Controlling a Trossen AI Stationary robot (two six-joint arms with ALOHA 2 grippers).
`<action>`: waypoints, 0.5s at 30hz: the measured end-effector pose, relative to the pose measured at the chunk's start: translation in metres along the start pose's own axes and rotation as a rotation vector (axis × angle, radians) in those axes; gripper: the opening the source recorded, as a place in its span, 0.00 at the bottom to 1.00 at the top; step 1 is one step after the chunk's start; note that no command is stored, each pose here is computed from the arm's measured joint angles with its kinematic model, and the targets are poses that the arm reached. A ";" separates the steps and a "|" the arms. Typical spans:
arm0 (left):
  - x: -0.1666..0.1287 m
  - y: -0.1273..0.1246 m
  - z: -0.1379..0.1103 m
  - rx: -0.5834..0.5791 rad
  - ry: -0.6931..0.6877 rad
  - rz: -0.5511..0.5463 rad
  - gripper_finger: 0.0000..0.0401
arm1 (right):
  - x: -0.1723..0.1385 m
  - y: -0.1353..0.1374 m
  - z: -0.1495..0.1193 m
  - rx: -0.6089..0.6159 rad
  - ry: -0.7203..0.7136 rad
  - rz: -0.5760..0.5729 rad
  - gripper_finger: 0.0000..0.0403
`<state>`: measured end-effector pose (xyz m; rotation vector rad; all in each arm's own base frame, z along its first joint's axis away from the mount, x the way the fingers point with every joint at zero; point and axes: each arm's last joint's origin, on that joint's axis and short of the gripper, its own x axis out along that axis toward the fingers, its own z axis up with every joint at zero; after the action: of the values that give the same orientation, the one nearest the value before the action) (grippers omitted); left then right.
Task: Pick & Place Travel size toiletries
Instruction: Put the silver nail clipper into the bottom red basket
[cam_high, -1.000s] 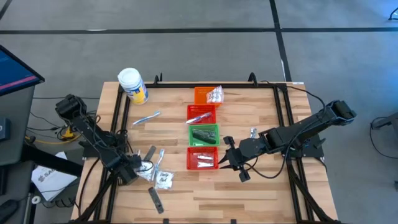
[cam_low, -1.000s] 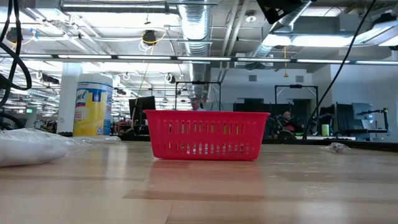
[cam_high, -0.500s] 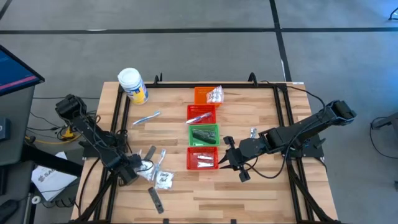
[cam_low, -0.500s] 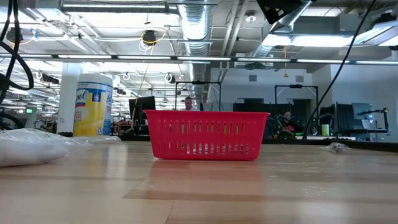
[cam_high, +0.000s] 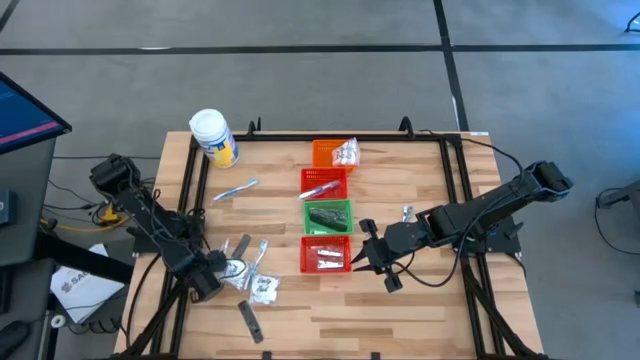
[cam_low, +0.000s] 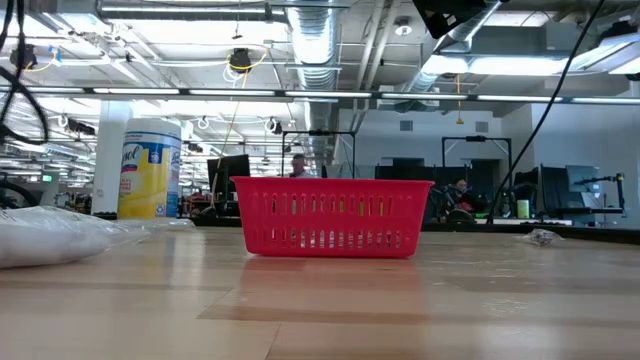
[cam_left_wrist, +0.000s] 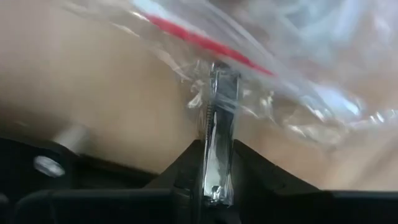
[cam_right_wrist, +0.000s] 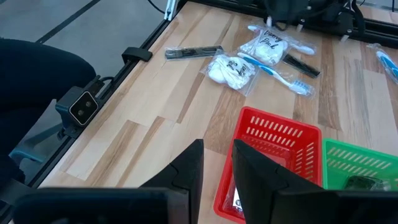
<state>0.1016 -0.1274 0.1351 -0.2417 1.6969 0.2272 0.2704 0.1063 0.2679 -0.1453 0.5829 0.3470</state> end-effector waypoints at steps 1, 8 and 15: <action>-0.001 -0.001 0.000 0.001 0.007 -0.010 0.15 | 0.000 0.000 0.000 0.000 0.000 0.000 0.19; -0.009 -0.006 0.001 -0.019 0.011 -0.028 0.14 | 0.000 0.000 0.000 0.000 0.000 0.000 0.19; -0.022 -0.013 0.001 -0.023 0.032 -0.058 0.14 | 0.000 0.000 0.000 0.000 0.000 0.000 0.19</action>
<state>0.1096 -0.1392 0.1561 -0.3128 1.7176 0.2010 0.2704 0.1063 0.2680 -0.1452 0.5824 0.3471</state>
